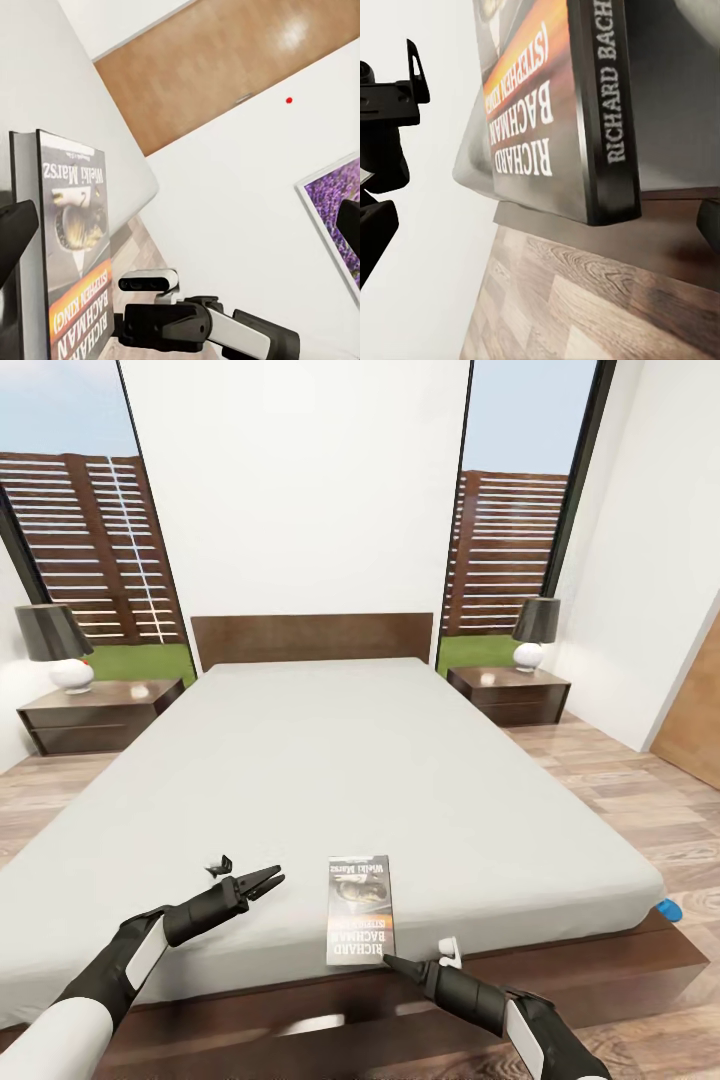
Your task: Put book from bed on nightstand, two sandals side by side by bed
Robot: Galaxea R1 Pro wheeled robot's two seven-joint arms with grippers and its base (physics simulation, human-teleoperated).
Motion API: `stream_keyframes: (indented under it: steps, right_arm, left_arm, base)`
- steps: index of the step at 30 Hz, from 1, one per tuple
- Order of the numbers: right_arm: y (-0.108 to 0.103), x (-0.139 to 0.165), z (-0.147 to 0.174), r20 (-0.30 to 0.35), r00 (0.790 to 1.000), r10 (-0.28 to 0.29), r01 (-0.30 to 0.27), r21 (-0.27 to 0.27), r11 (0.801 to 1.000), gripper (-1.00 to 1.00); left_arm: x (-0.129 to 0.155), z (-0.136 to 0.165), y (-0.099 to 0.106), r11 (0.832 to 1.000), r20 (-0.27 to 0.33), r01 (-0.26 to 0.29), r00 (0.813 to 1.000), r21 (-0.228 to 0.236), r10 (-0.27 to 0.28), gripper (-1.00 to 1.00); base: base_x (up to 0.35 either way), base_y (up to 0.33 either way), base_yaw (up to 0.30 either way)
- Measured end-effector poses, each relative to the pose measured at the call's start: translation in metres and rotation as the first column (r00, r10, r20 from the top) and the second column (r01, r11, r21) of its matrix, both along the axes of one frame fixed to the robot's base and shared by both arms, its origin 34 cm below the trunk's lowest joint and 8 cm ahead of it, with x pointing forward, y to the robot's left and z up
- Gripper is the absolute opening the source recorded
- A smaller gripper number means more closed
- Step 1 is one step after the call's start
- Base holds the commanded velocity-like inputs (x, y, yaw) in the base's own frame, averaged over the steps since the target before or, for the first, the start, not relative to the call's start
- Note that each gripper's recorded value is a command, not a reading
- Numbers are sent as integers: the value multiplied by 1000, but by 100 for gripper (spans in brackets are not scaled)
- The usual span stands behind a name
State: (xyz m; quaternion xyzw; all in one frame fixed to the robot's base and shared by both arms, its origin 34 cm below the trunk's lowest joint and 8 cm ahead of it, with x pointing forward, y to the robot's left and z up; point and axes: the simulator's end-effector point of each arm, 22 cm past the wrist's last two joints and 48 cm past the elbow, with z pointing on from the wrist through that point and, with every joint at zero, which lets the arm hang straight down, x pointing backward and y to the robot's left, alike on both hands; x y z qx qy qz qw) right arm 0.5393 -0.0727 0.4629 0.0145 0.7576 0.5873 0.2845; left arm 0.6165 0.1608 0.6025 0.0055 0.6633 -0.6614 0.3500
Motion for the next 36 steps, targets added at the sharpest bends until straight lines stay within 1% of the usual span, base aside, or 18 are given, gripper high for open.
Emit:
stream_keyframes:
  steps: [7, 15, 25, 36]
  right_arm:
    - [0, 0, 0, 0, 1000, 0, 0, 0, 1000, 100]
    - [0, 0, 0, 0, 1000, 0, 0, 0, 1000, 100]
    - [0, 0, 0, 1, 1000, 0, 0, 0, 1000, 100]
    - [0, 0, 0, 0, 1000, 0, 0, 0, 1000, 100]
  left_arm:
    - [0, 0, 0, 1000, 0, 0, 1000, 0, 0, 100]
    - [0, 0, 0, 1000, 0, 0, 1000, 0, 0, 100]
    - [0, 0, 0, 1000, 1, 0, 1000, 1, 0, 100]
    - [0, 0, 0, 1000, 1, 0, 1000, 1, 0, 100]
  base:
    - [2, 0, 0]
    - [115, 0, 0]
    - [7, 0, 0]
    - [0, 61, 0]
